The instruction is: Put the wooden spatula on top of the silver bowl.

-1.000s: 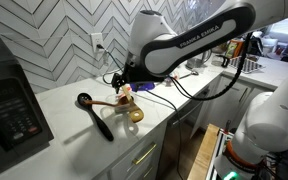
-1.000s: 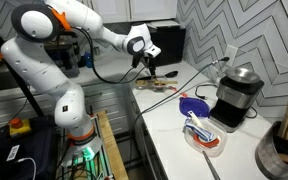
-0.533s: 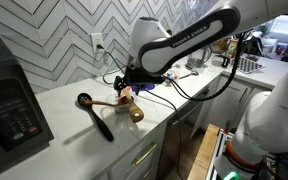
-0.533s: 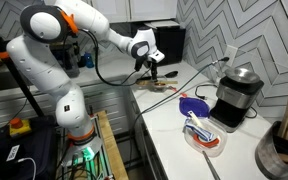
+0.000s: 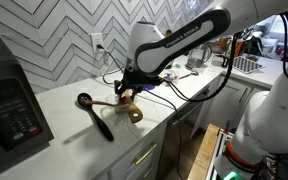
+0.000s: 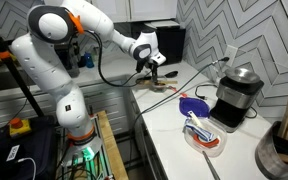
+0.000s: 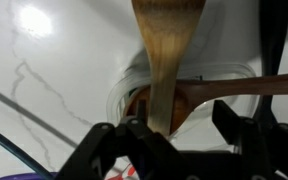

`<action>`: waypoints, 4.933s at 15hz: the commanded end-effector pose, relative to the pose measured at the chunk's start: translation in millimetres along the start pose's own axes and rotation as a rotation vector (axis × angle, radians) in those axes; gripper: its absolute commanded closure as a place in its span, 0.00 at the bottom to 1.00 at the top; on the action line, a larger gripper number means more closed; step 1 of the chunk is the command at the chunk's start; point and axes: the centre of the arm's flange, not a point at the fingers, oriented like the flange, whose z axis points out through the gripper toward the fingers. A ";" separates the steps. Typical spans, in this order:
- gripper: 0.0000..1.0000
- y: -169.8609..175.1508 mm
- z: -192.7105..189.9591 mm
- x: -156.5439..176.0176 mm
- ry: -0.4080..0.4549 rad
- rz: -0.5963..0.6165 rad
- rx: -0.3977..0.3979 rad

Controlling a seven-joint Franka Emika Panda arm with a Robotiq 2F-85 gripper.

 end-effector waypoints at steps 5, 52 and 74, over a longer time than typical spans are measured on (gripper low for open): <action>0.44 6.6 0.0 14.0 0.006 0.015 -0.031; 0.94 167.6 -269.6 331.6 0.919 0.879 0.226; 0.94 199.9 -206.5 365.2 0.321 1.250 -0.039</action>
